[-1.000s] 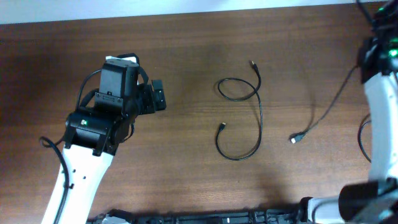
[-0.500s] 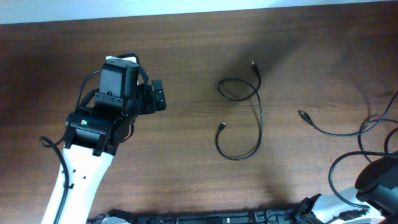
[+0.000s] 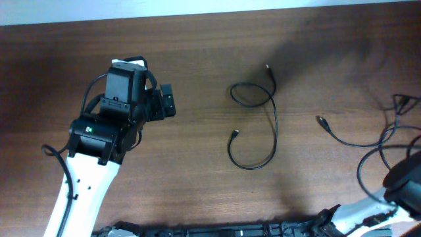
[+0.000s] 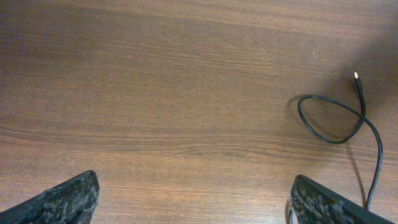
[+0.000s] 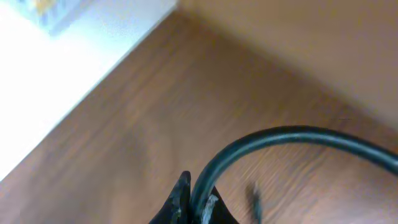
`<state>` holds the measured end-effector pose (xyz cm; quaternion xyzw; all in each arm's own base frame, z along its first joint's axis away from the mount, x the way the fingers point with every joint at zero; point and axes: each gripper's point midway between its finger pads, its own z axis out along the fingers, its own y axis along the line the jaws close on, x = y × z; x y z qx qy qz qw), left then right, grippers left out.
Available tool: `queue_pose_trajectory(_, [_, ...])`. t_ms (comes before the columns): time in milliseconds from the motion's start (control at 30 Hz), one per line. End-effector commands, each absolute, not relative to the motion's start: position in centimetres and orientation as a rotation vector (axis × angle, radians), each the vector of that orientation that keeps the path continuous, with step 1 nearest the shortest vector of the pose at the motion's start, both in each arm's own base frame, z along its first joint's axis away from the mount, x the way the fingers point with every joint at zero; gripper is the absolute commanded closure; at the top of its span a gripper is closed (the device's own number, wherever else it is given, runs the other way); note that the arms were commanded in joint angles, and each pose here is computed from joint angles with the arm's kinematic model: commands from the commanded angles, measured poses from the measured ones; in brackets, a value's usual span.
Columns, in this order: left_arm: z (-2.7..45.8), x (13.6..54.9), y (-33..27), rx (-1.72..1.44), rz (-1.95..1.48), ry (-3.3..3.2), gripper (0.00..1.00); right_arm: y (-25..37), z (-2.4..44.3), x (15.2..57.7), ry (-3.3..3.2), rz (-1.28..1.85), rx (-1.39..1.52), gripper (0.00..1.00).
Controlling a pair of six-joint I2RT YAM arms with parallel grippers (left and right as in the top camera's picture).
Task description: Untangle cables
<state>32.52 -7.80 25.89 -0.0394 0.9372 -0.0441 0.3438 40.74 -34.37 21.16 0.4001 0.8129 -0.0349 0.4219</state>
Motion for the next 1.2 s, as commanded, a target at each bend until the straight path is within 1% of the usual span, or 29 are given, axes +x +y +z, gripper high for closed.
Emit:
queue_pose_trajectory(0, [26.2, 32.5, -7.7, -0.109, -0.126, 2.427, 0.01, -32.4, 18.3, 41.6, 2.11, 0.107, 0.996, 0.73])
queue_pose_trajectory(33, [26.2, 32.5, -7.7, -0.109, -0.126, 2.427, 0.01, -32.2, 17.5, 41.3, 2.135, 0.119, 1.015, 0.43])
queue_pose_trajectory(67, [26.2, 32.5, -7.7, -0.109, -0.126, 2.427, 0.01, -32.0, 17.0, 41.1, 2.15, 0.127, 1.026, 0.28])
queue_pose_trajectory(100, [26.2, 32.5, -7.7, -0.109, -0.126, 2.427, 0.01, -31.8, 16.7, 40.9, 2.164, 0.134, 1.037, 0.17])
queue_pose_trajectory(133, [26.2, 32.5, -7.7, -0.109, -0.126, 2.427, 0.01, -31.6, 16.5, 40.7, 2.175, 0.14, 1.045, 0.11])
queue_pose_trajectory(167, [26.2, 32.5, -7.7, -0.109, -0.126, 2.427, 0.01, -31.4, 16.4, 40.6, 2.183, 0.149, 1.05, 0.02])
queue_pose_trajectory(200, [26.2, 32.5, -7.7, -0.109, -0.126, 2.427, 0.01, -31.1, 16.3, 40.6, 2.189, 0.168, 1.049, 0.0])
queue_pose_trajectory(300, [26.2, 32.5, -7.7, -0.109, -0.126, 2.427, 0.01, -29.2, 16.4, 41.1, 2.203, 0.3, 1.004, 0.01])
queue_pose_trajectory(367, [26.2, 32.5, -7.7, -0.109, -0.126, 2.427, 0.01, -26.5, 17.8, 42.4, 2.197, 0.478, 0.792, 0.01])
queue_pose_trajectory(433, [26.2, 32.5, -7.7, -0.109, -0.126, 2.427, 0.01, -24.2, 19.5, 43.3, 2.142, 0.643, 0.655, 0.01])
queue_pose_trajectory(667, [26.2, 32.5, -7.7, -0.108, -0.125, 2.427, 0.01, -19.2, 25.5, 43.9, 1.915, 1.041, 0.311, 0.01])
queue_pose_trajectory(767, [26.2, 32.5, -7.7, -0.109, -0.126, 2.427, 0.01, -17.9, 26.6, 43.6, 1.873, 1.129, 0.248, 0.01])
queue_pose_trajectory(900, [26.2, 32.5, -7.7, -0.109, -0.126, 2.427, 0.01, -16.5, 26.1, 43.6, 1.9, 1.185, 0.279, 0.01])
queue_pose_trajectory(1000, [26.2, 32.5, -7.7, -0.109, -0.126, 2.427, 0.01, -15.7, 24.8, 43.9, 1.967, 1.179, 0.348, 0.01])
queue_pose_trajectory(1100, [26.2, 32.5, -7.7, -0.109, -0.126, 2.427, 0.01, -14.5, 21.6, 44.0, 2.125, 1.081, 0.433, 0.01])
queue_pose_trajectory(1167, [26.2, 32.5, -7.7, -0.109, -0.126, 2.427, 0.01, -13.3, 18.4, 43.4, 2.31, 0.943, 0.464, 0.01])
